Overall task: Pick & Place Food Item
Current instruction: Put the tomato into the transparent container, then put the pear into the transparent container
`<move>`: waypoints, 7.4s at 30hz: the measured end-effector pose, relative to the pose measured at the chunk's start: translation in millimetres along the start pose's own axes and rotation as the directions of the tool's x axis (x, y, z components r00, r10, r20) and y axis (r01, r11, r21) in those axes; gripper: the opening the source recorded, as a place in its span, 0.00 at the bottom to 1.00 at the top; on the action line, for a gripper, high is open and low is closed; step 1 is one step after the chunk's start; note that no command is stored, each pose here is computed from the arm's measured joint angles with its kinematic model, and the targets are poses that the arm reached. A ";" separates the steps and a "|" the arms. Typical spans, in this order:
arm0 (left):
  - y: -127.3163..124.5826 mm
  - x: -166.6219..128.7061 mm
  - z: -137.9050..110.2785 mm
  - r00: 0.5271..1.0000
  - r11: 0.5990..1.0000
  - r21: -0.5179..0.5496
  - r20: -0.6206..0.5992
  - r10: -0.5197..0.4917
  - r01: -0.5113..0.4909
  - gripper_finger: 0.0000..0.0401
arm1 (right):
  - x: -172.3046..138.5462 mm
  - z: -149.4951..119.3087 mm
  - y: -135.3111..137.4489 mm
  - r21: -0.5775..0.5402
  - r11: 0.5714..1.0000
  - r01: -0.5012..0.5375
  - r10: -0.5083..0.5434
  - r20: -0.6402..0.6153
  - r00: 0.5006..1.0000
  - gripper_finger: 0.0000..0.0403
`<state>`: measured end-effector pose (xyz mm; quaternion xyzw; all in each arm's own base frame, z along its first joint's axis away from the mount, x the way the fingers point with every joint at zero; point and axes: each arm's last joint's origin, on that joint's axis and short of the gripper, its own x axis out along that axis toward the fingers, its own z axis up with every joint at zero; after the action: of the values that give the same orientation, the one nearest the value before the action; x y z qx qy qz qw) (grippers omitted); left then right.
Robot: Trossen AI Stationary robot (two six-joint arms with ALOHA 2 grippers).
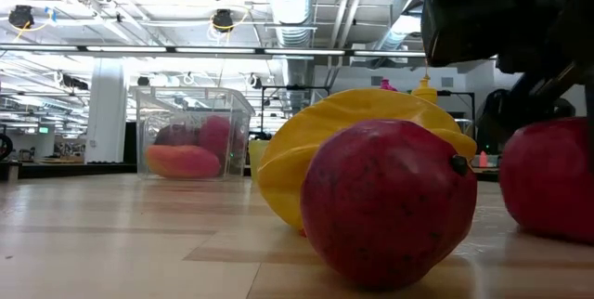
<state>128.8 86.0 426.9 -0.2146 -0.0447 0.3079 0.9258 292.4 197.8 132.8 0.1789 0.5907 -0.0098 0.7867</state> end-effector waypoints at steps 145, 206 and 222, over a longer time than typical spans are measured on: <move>0.3 -6.8 2.3 0.999 0.999 -0.037 0.026 0.021 -0.020 0.89 | -235.8 271.1 -157.8 -0.147 0.978 0.149 -0.067 0.457 0.887 0.94; 0.2 -6.8 2.3 0.999 1.000 -0.005 0.027 0.020 -0.020 0.89 | -46.7 81.8 -49.8 -0.023 0.958 0.285 -0.282 -0.236 0.930 0.57; 0.4 -34.0 10.8 0.989 0.998 -0.016 0.133 0.061 -0.060 0.89 | -252.9 123.0 -89.4 0.085 0.996 -0.022 -0.041 0.674 0.737 0.58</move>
<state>98.8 70.3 438.2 -0.2003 -0.1017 0.3492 0.9097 309.7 28.5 373.9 0.1944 0.2655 -0.1039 0.9386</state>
